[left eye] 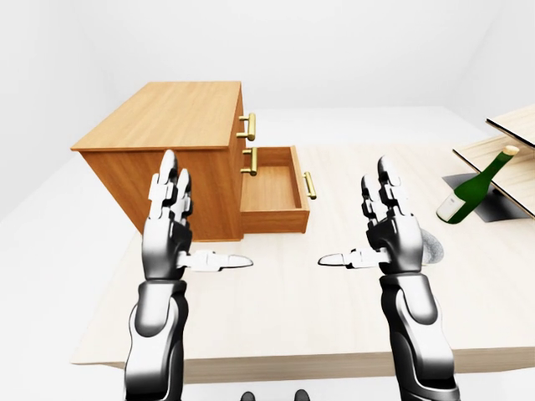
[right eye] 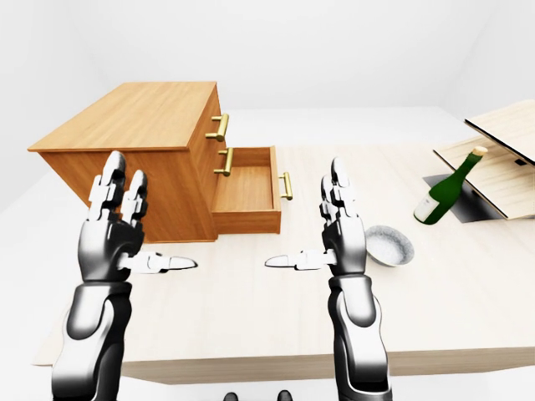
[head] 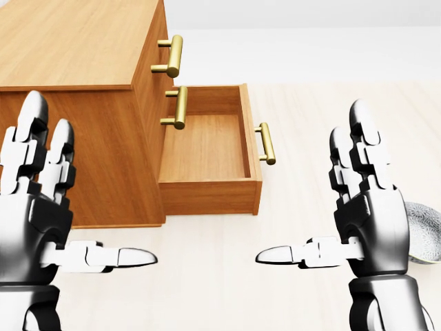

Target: Put the bowl on top of the cabinet.

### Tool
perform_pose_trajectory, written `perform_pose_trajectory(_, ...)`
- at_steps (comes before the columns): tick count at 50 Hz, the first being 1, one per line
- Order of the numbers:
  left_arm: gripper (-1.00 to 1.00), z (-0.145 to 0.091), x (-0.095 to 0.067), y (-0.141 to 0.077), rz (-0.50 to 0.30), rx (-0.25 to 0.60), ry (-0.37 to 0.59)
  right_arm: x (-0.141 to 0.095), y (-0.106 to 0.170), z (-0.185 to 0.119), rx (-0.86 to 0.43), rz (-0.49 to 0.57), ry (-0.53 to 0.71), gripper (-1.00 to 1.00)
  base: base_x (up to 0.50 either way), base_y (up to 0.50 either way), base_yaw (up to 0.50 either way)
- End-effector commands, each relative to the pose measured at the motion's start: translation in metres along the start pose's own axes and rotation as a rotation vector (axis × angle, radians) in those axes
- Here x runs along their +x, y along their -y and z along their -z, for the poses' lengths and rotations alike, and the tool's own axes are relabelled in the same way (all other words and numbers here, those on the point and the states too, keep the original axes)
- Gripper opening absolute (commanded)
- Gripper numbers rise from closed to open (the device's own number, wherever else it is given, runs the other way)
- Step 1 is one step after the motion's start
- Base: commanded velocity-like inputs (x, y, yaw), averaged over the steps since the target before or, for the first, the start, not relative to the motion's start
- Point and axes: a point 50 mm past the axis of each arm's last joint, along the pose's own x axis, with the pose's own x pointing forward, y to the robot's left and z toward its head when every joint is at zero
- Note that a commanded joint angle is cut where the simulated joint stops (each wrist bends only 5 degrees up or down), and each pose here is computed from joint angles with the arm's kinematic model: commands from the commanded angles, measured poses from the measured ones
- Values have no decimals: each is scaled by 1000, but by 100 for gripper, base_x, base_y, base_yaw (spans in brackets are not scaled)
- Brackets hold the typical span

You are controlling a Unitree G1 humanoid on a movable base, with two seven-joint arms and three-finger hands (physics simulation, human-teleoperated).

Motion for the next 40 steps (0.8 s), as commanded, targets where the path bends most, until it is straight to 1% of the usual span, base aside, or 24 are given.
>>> perform_pose_trajectory(1, 100, -54, -3, 4, 11, -13, 238, 0, 0, 4, -12, 4, -16, 100, 0, 0, 0)
perform_pose_trajectory(2, 100, -94, -9, 4, 22, 1, 432, 1, 2, 2, -21, 8, -10, 100, 0, 0, 0)
perform_pose_trajectory(3, 100, -101, -10, 4, 22, 5, 472, 1, 1, 3, -22, 7, -13, 100, 0, 0, 0)
perform_pose_trajectory(17, 100, -119, -15, 5, 28, 6, 567, 1, 1, 3, -24, 8, -14, 100, 0, 0, 0)
perform_pose_trajectory(24, 100, -124, -17, 4, 29, 4, 593, 0, 2, 1, -7, 5, -6, 100, 0, 0, 0)
perform_pose_trajectory(28, 100, -122, -16, 4, 29, 6, 580, -1, 1, -2, -1, -2, 7, 100, 45, 0, 0)
perform_pose_trajectory(40, 100, -125, -17, 5, 30, 5, 596, -1, 1, -3, -2, -4, 11, 100, 50, 0, 0)
